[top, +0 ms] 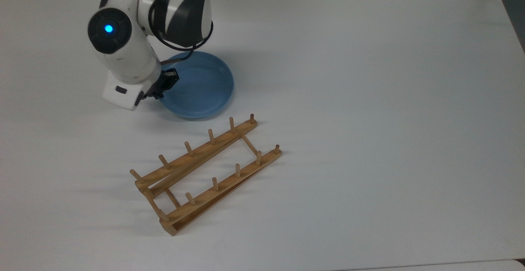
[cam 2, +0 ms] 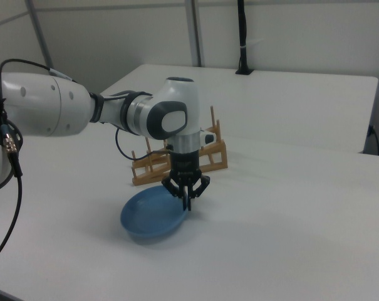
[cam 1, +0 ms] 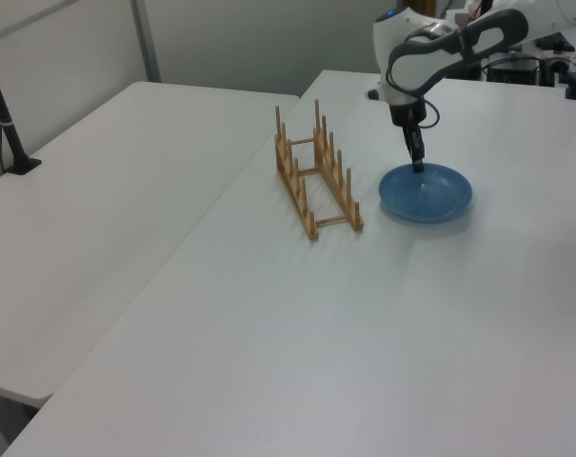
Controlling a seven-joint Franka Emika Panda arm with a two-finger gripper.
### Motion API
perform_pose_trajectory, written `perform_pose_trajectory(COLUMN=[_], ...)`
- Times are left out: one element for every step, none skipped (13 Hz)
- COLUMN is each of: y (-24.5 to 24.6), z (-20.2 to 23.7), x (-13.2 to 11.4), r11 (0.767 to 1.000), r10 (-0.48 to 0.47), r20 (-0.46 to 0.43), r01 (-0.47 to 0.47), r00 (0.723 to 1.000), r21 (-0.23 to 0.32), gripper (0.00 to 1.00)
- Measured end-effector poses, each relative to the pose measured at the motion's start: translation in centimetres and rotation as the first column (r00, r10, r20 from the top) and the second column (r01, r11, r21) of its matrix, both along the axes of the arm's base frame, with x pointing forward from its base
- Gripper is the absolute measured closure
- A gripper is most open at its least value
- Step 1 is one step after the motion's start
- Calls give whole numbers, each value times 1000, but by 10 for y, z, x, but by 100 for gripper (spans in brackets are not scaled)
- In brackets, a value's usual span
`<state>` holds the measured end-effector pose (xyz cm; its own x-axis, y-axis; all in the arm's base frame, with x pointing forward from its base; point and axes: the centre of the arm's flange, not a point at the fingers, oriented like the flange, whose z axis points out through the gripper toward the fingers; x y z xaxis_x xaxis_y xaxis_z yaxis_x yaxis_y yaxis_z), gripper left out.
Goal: Place plate in plate rack
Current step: 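Lift the plate and tilt it upright, carrying it above the rack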
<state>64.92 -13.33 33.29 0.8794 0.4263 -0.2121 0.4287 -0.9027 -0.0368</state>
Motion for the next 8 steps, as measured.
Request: perform_pose_trajectory(y=[-10, -25, -42, -53, -59, -61, -61, -60], z=[17, 43, 73, 103, 133, 158, 171, 184], x=[2, 3, 3, 2, 4, 7, 9, 12], r11=[1000, 1000, 999, 997, 994, 991, 989, 987], r10=[-6, -18, -15, -5, 10, 28, 39, 55], r20=[30, 75, 120, 177, 270, 359, 407, 463], r01=[6, 20, 21, 19, 20, 21, 22, 22], r00=[1000, 997, 993, 984, 963, 933, 912, 885], r21=[-6, -22, -49, -75, -107, -131, -144, -159], gripper=[94, 94, 94, 94, 94, 94, 94, 94])
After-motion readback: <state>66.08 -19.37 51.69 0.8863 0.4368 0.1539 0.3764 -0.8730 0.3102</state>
